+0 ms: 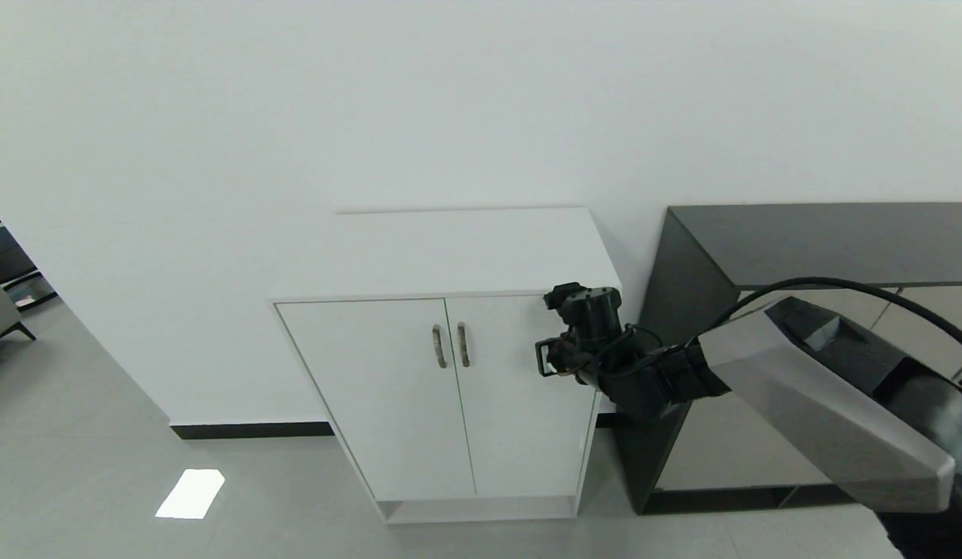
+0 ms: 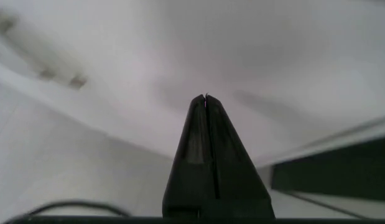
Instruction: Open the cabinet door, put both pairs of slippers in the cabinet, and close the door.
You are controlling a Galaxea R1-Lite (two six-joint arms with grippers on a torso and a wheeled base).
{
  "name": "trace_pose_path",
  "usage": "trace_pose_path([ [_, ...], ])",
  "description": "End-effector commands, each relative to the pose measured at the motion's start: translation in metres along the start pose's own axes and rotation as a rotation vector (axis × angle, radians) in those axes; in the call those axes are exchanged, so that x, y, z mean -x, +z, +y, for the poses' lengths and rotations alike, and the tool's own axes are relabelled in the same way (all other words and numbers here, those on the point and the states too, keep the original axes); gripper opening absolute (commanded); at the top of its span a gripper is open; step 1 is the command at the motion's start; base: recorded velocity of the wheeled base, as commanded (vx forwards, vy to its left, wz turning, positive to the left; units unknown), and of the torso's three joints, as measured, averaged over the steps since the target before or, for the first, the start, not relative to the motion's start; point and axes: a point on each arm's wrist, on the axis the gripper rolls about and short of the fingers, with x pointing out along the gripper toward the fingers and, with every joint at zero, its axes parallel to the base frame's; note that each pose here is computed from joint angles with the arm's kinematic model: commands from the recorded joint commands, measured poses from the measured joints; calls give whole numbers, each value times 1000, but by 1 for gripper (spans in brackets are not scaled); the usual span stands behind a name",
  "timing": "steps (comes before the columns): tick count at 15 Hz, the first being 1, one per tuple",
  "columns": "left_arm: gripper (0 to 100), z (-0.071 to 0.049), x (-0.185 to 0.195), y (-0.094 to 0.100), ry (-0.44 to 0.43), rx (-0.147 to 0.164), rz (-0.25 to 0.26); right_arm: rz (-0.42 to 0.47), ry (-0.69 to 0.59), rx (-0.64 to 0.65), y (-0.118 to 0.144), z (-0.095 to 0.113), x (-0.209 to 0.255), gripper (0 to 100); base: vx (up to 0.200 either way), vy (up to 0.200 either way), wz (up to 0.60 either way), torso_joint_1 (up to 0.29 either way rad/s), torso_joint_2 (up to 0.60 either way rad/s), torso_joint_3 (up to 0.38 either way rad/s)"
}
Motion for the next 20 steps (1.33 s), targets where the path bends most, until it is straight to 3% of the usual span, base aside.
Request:
trace_pose_path([
  [1, 0, 0, 0, 0, 0, 1, 2, 7, -41, 14, 18, 4, 94, 0, 0, 0, 0, 0, 0, 0],
  [3, 0, 0, 0, 0, 0, 1, 2, 48, -142, 32, 8, -15, 139, 0, 0, 0, 0, 0, 0, 0],
  [7, 0, 0, 0, 0, 0, 3, 0, 109, -193, 51, -21, -58, 238, 0, 0, 0, 0, 0, 0, 0],
  [8, 0, 0, 0, 0, 0, 3, 0, 109, -193, 51, -21, -58, 238, 0, 0, 0, 0, 0, 0, 0],
  [9, 0, 0, 0, 0, 0, 4, 0, 122, -249, 65, -41, -85, 281, 0, 0, 0, 0, 0, 0, 0],
  [11, 0, 0, 0, 0, 2, 4, 0, 133, -308, 65, -68, -110, 322, 0, 0, 0, 0, 0, 0, 0],
  [14, 0, 0, 0, 0, 2, 1, 0, 118, -203, 60, -119, -118, 377, 0, 0, 0, 0, 0, 0, 0],
  [16, 0, 0, 0, 0, 2, 0, 2, 101, -182, 68, -132, -120, 406, 0, 0, 0, 0, 0, 0, 0],
  [18, 0, 0, 0, 0, 2, 0, 0, 129, -144, 161, -152, -122, 426, 0, 0, 0, 0, 0, 0, 0],
  [20, 0, 0, 0, 0, 2, -2, 0, 116, -129, 149, -156, -122, 431, 0, 0, 0, 0, 0, 0, 0],
])
